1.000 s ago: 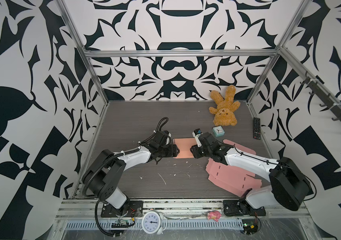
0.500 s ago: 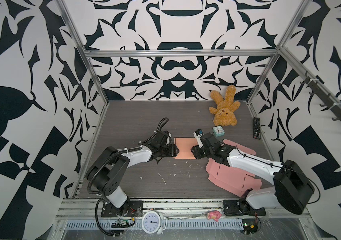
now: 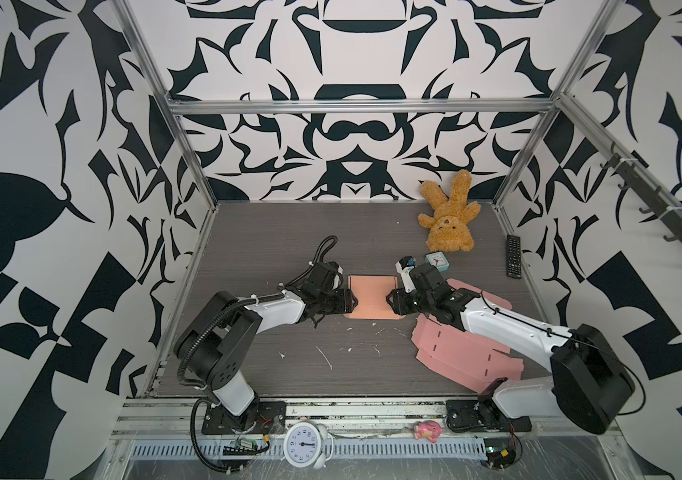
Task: Fold the paper box
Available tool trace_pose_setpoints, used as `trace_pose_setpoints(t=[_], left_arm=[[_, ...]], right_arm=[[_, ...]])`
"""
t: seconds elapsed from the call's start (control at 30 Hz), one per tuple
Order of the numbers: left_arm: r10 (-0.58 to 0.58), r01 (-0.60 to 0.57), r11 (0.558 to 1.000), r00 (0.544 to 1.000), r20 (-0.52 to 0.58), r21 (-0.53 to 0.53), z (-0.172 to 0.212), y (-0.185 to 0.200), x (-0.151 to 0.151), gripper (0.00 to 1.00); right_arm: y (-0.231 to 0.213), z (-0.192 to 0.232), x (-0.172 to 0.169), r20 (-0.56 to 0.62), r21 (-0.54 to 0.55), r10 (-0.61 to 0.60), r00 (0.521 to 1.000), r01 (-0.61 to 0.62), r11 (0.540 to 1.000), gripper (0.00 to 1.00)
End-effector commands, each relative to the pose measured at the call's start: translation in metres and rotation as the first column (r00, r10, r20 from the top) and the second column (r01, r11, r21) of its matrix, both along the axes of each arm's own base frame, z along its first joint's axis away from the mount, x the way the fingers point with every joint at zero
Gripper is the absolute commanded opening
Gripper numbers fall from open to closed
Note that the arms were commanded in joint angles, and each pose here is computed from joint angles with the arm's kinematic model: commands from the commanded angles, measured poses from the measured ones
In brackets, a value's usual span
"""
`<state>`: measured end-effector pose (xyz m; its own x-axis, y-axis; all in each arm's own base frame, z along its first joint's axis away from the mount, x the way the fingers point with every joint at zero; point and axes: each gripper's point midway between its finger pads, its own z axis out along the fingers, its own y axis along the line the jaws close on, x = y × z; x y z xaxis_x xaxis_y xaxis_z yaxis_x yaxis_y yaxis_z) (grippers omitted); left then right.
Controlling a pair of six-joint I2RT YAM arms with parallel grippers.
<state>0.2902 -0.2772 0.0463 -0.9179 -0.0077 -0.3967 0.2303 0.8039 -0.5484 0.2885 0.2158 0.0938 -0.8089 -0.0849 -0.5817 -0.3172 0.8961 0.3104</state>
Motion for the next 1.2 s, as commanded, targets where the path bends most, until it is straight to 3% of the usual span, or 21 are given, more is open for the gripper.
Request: trace_pose_setpoints(t=[0.0, 0.4, 0.63, 0.8, 1.17], left_arm=[[-0.005, 0.005, 1.0, 1.0, 0.001, 0.004, 0.0, 0.003, 0.0, 0.61], [-0.051, 0.049, 0.998, 0.996, 0.068, 0.031, 0.033, 0.016, -0.015, 0.7], [-0.104, 0.103, 0.994, 0.994, 0.033, 0.04, 0.027, 0.007, -0.039, 0.7], [-0.12, 0.119, 0.992, 0.992, 0.025, 0.04, 0.026, 0.001, -0.041, 0.7], [-0.13, 0.129, 0.991, 0.991, 0.014, 0.036, 0.018, -0.008, -0.039, 0.7]], right_arm=[[0.001, 0.006, 0.0, 0.006, 0.023, -0.009, 1.0, 0.009, 1.0, 0.52], [-0.011, 0.0, -0.022, -0.04, 0.028, -0.022, 0.999, 0.023, 0.999, 0.52], [-0.013, -0.003, -0.033, -0.062, 0.061, -0.029, 0.998, 0.033, 0.998, 0.55], [-0.011, -0.009, -0.032, -0.072, 0.066, -0.031, 0.997, 0.036, 0.997, 0.62], [0.002, -0.02, -0.028, -0.102, 0.101, -0.011, 0.995, 0.021, 0.995, 0.65]])
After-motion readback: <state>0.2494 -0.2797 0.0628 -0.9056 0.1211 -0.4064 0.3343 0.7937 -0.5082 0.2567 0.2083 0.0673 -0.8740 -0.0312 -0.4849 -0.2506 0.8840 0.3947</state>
